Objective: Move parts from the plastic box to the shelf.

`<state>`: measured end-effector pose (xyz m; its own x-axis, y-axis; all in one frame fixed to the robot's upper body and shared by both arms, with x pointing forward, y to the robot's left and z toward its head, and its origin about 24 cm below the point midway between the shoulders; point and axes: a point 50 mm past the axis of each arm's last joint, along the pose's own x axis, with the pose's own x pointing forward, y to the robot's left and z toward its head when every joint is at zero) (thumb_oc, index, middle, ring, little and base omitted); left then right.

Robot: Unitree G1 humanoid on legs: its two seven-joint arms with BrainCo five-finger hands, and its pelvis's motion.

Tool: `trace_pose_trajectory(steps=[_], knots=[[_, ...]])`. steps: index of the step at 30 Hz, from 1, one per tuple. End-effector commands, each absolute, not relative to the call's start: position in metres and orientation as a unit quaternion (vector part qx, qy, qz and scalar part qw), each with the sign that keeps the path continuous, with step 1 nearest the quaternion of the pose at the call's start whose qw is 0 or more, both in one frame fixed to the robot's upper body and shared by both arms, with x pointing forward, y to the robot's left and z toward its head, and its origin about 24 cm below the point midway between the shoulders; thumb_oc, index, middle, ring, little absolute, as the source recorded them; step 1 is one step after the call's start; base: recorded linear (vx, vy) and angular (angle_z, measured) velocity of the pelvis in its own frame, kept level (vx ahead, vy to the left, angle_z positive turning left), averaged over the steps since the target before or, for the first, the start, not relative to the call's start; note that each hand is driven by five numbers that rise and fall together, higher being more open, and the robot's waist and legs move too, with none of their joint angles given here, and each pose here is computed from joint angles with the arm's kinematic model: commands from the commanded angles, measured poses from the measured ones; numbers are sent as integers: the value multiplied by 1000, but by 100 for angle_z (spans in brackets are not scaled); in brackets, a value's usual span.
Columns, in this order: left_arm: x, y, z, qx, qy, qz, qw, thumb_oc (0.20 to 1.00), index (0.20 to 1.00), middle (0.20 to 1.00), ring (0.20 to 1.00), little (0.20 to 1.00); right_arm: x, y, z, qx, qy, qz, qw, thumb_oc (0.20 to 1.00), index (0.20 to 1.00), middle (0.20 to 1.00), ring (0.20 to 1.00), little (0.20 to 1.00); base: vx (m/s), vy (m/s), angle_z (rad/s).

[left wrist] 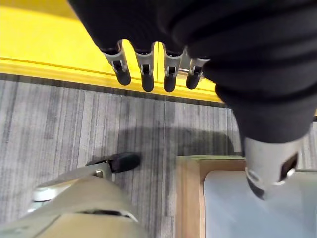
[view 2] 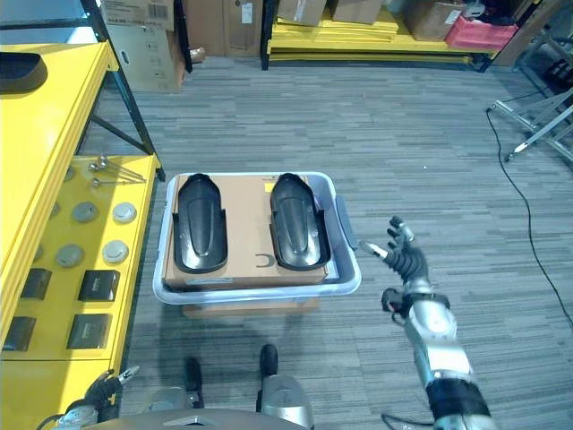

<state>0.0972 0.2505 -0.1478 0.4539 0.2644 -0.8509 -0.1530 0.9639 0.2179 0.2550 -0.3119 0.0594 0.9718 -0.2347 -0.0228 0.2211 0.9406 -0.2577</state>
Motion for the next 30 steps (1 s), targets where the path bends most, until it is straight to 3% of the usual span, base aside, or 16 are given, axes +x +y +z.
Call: trace_pose_trajectory(steps=[1, 11, 17, 23, 24, 25, 26, 30], knots=[[128, 250, -141, 87, 480, 89, 868, 1000, 1000, 1000, 1000, 1000, 287, -327, 94, -156, 8, -161, 975, 1000, 1000, 1000, 1000, 1000, -34, -19, 1], [179, 248, -120, 101, 419, 54, 901, 1000, 1000, 1000, 1000, 1000, 338, -351, 162, -182, 16, -219, 959, 1000, 1000, 1000, 1000, 1000, -71, -39, 23], [191, 244, -114, 97, 399, 42, 911, 1000, 1000, 1000, 1000, 1000, 343, -362, 165, -223, 75, -226, 945, 1000, 1000, 1000, 1000, 1000, -40, 13, 9], [203, 236, -108, 93, 374, 32, 922, 1000, 1000, 1000, 1000, 1000, 328, -379, 126, -289, 211, -273, 893, 1000, 1000, 1000, 1000, 1000, -16, -2, 4], [204, 235, -107, 94, 372, 30, 923, 1000, 1000, 1000, 1000, 1000, 324, -382, 119, -298, 230, -275, 885, 548, 548, 548, 548, 548, 0, 0, 0], [204, 235, -107, 95, 370, 29, 924, 1000, 1000, 1000, 1000, 1000, 322, -384, 115, -303, 240, -277, 880, 263, 263, 263, 263, 263, -10, -6, 4], [205, 234, -106, 96, 368, 27, 925, 1000, 1000, 1000, 1000, 1000, 319, -386, 109, -311, 259, -278, 871, 200, 200, 200, 200, 200, -8, -5, 5], [207, 234, -104, 102, 356, 17, 929, 1000, 1000, 1000, 1000, 1000, 302, -398, 88, -316, 311, -301, 844, 200, 200, 200, 200, 200, -7, 0, 7]])
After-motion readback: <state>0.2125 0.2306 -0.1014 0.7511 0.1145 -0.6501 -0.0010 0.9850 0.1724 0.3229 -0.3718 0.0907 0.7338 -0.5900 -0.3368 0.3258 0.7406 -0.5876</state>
